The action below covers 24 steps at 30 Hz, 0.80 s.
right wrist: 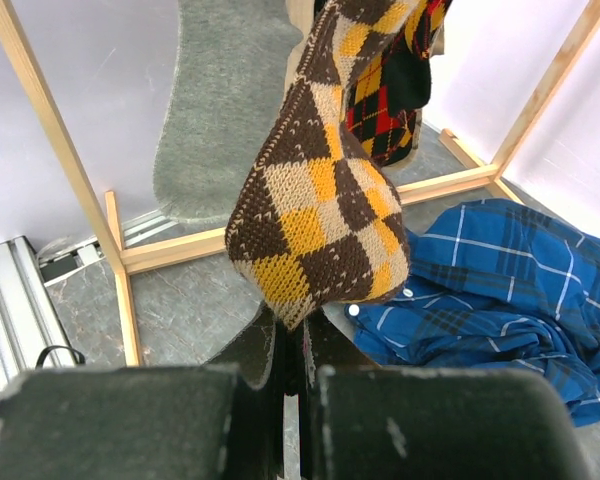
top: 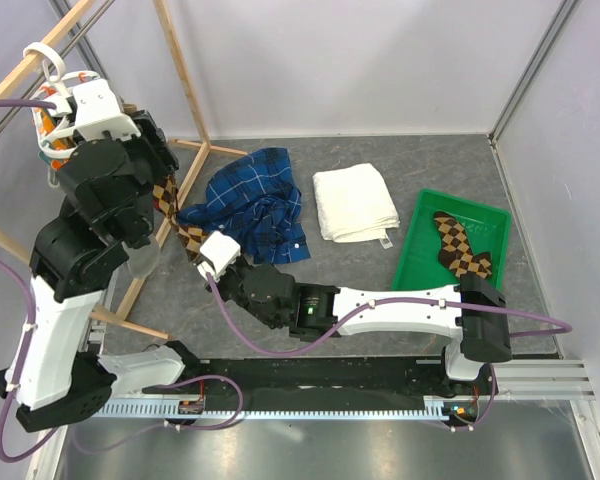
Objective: Remove the socks clipped to the hanger
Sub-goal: Remove the sock from the hanger.
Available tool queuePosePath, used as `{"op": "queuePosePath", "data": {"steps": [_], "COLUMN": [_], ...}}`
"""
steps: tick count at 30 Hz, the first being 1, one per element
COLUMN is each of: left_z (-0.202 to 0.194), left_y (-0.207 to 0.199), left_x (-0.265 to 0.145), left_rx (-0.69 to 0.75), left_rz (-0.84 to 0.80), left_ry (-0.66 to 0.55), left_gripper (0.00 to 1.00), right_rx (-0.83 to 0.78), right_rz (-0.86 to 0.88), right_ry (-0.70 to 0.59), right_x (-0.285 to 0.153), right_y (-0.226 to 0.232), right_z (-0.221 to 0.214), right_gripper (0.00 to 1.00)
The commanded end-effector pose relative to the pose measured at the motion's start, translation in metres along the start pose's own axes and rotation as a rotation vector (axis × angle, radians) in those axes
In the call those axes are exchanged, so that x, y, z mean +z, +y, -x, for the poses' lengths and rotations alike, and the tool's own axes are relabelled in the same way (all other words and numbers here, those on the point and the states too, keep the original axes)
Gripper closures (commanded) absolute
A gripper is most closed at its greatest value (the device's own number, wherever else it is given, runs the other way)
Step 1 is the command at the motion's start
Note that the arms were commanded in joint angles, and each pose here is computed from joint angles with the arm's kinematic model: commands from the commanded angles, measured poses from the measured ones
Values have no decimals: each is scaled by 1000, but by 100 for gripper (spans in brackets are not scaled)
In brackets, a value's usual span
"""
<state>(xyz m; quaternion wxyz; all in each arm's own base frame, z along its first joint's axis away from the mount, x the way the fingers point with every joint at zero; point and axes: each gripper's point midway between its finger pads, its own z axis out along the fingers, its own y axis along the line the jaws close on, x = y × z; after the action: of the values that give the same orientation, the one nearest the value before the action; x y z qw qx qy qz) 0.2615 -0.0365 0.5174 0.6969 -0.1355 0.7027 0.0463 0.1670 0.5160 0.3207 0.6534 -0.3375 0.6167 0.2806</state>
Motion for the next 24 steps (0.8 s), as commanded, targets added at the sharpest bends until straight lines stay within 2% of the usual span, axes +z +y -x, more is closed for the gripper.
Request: {"op": "queuePosePath", "data": {"steps": [1, 4, 6, 11, 16, 24], "left_z": [19, 16, 16, 10, -8, -26], "left_y": [-4, -10, -13, -25, -36, -27], "left_x": [-19, -24, -27, -22, -13, 2], "left_rx": [-77, -102, -116, -97, -65, -2], "left_rz": [-141, -190, -220, -242, -242, -117], "left_ry": [-36, -19, -15, 1, 40, 59], "left_gripper": [40, 40, 40, 40, 40, 40], "right_rx": [31, -94, -124, -92, -58, -21], "right_rz": [1, -104, -111, -27, -51, -38], "right_ry": [-56, -48, -50, -77, -86, -83], "right_x": [-2, -1, 1, 2, 1, 2], "right_y": [5, 0, 2, 19, 17, 21], "right_z": [25, 21, 28, 39, 37, 38], "right_gripper": [100, 100, 100, 100, 100, 100]}}
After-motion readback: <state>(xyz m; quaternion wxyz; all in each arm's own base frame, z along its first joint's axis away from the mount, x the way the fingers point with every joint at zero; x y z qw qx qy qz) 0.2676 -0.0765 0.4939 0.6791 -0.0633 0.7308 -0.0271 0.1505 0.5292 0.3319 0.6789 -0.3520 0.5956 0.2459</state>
